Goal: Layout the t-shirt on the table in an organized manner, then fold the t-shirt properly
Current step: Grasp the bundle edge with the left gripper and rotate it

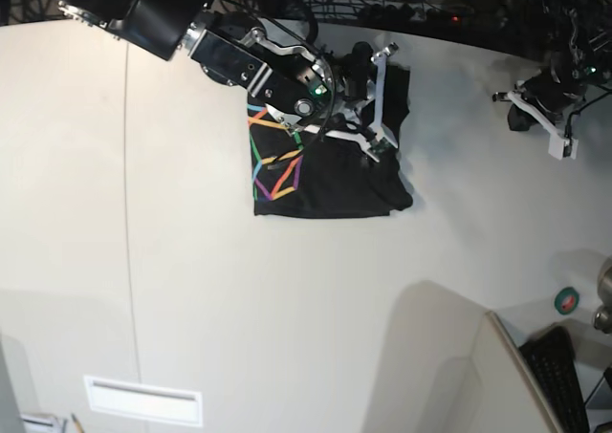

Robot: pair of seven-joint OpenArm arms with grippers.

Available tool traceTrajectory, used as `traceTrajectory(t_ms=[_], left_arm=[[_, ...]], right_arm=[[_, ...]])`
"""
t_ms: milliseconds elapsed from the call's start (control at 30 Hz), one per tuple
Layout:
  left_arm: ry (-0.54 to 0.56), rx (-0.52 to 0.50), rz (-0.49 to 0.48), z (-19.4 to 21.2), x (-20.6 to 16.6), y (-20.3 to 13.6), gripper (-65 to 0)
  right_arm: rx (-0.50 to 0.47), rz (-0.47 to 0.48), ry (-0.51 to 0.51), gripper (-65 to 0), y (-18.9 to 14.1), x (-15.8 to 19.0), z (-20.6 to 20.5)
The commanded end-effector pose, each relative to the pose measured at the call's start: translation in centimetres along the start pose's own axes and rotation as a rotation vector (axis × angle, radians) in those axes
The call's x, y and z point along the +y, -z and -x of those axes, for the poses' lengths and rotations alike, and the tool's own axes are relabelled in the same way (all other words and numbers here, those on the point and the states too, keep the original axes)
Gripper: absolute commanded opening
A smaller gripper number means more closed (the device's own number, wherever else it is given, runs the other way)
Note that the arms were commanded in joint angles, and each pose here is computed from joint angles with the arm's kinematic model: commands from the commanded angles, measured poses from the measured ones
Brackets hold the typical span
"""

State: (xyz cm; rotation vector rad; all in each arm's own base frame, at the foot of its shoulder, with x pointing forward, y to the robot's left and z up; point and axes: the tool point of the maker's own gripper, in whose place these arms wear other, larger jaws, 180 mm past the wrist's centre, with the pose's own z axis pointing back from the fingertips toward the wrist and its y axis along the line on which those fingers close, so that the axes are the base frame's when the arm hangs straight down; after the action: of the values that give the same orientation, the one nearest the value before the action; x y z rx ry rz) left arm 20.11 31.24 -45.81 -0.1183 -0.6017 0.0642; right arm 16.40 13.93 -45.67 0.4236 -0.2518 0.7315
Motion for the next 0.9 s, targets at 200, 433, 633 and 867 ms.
traceTrajectory(t_ms=[200, 433, 633, 867], left_arm=[[0.086, -0.008, 0.071, -4.6, -6.2, -0.9, -43.1], [-0.012, -0.041, 0.227, -5.4, -11.7, -0.2, -9.2], [-0.089, 0.013, 0.435, -4.6, -16.8, 2.7, -9.4], [-0.077, 0.001, 0.533, -4.2, -21.2, 4.9, -9.4]], right_arm=[[-0.252, -0.005, 0.106, -65.0, -7.4, -2.9, -5.7], [-0.327, 0.126, 0.257, -65.0, -12.1, -10.3, -4.4], [-0.307, 0.203, 0.329, -65.0, -12.9, -14.0, -1.8], [-0.291, 0.209, 0.367, -65.0, -12.7, -14.3, -0.5]])
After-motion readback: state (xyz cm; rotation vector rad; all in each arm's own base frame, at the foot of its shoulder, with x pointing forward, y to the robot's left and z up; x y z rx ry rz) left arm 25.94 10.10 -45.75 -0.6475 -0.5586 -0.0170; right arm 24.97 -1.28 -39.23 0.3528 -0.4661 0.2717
